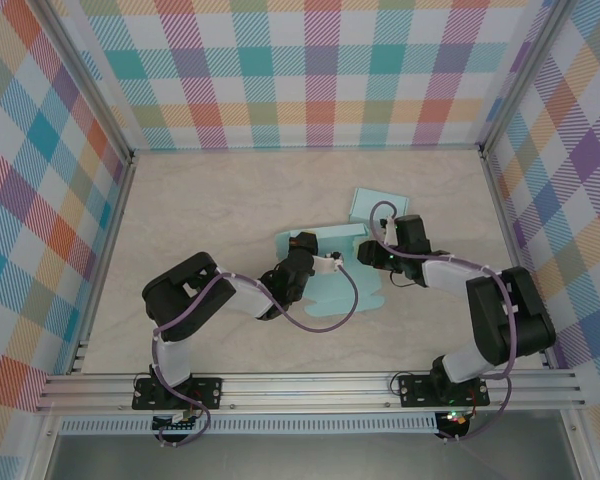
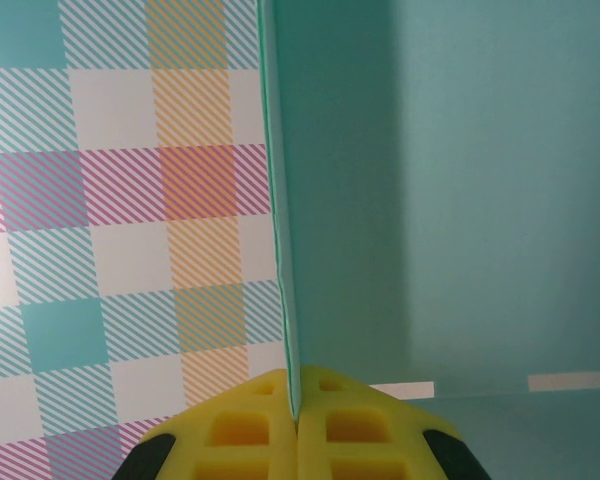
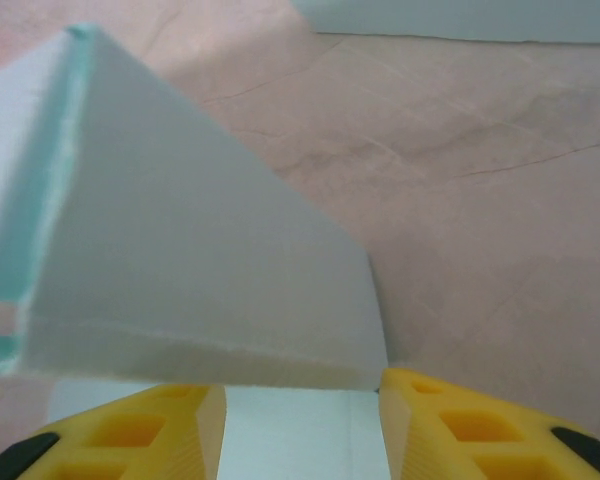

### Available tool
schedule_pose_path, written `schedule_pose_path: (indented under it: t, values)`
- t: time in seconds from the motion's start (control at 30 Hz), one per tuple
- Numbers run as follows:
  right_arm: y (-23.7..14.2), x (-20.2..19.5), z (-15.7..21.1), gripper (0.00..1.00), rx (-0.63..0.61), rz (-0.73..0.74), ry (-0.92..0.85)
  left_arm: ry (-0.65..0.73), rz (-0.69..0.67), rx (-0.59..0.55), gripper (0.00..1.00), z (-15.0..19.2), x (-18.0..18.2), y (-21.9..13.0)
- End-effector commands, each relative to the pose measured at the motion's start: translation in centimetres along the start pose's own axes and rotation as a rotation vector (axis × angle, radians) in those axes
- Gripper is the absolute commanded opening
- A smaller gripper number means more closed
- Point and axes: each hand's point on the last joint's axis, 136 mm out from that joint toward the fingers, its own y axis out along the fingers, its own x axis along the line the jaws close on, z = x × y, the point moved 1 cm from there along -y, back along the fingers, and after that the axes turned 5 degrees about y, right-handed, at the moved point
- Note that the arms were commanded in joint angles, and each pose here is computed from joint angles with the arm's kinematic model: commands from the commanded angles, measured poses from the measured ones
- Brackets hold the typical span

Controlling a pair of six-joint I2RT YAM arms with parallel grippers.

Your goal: Fold the paper box

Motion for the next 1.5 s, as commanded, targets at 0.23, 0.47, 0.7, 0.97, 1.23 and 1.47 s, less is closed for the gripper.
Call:
schedule_pose_path:
  t: [0.23,0.47,0.7,0.97,1.23,1.47]
  values:
    - [1.9,0.5,-3.9,0.39,-0.169,0.112,-0.125,0.032,0.028,-0.059,0.0,-1.4,-1.0,-0.4]
    - [2.1,0.6,-4.9,0.38,-0.25,0.139,-0.192,0.042,0.041,-0.064,0.0,-1.5,-1.6,-0.3]
    - [2.5,0.0,-5.7,0.38,-0.296,0.178,-0.212,0.039,0.052,-0.066,0.0,-1.5,-1.8,-0.3]
    - [3.3,-0.3,-6.4,0.24,-0.334,0.23,-0.197,-0.003,0.058,-0.082,0.0,-1.7,-1.6,-0.5]
    - [3.2,-1.4,-5.8,0.06,-0.399,0.385,-0.13,-0.122,0.032,-0.082,0.0,-2.1,0.0,-0.9]
    - [2.9,-3.5,-4.9,0.0,-0.427,0.54,-0.007,-0.136,0.023,-0.068,0.0,-2.9,-0.5,-0.8]
